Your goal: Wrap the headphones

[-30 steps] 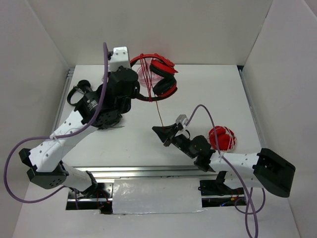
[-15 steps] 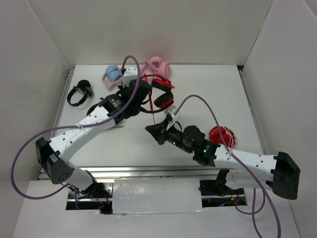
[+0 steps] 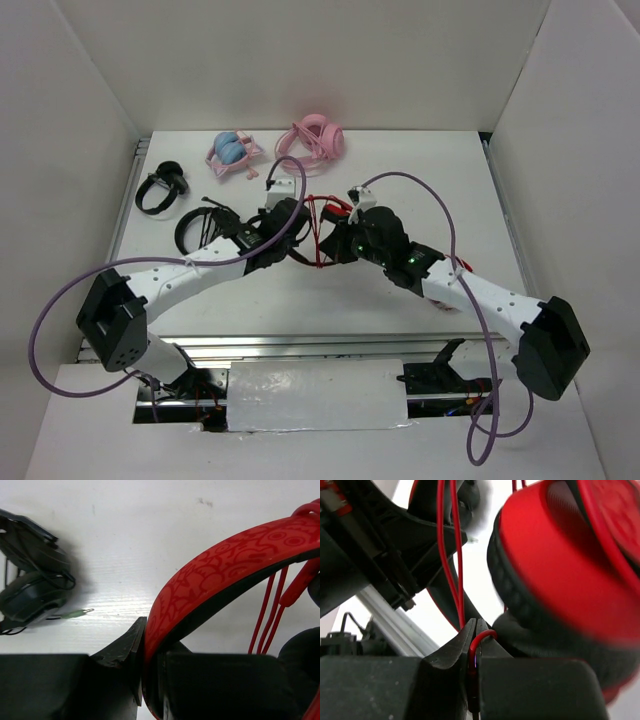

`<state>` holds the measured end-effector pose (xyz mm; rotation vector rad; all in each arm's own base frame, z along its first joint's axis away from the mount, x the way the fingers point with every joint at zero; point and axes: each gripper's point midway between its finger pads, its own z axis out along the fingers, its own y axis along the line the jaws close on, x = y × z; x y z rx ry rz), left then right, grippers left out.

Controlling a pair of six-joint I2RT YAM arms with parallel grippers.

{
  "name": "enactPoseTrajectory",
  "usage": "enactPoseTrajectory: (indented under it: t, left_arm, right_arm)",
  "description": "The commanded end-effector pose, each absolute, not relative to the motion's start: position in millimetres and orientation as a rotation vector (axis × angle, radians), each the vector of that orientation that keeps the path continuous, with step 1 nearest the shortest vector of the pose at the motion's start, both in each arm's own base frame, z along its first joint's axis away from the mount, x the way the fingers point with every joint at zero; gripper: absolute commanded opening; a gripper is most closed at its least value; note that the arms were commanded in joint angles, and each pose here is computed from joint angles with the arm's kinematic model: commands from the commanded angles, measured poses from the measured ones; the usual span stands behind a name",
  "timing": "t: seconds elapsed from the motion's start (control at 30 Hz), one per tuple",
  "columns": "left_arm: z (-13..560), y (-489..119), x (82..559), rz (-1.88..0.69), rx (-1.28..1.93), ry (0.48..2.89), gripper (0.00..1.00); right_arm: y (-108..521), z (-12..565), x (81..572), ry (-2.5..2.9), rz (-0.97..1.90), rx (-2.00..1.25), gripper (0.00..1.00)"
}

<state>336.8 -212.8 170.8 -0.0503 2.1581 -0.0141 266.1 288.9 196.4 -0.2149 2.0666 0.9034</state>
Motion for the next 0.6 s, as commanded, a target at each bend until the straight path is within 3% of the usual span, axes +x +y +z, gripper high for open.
enactPoseTrajectory:
  t: [0.0, 0.37, 0.57]
  left_arm:
    - [181.5, -250.7, 343.4, -0.211, -0.010, 2.102, 0.00]
    - [119.0, -286.3, 344.8, -0.230, 0.179, 2.249, 0.00]
    - [91.0, -292.6, 350.9, -0.169, 0.220, 2.316, 0.00]
  right_arm:
    - [294.7, 202.2, 268.4, 2.120, 0.985, -0.169, 0.00]
    - [290.7, 157.0, 281.2, 2.271, 0.922, -0.185, 0.01]
    - [272.8, 120.7, 298.8, 2.412, 0.716, -0.067, 0.01]
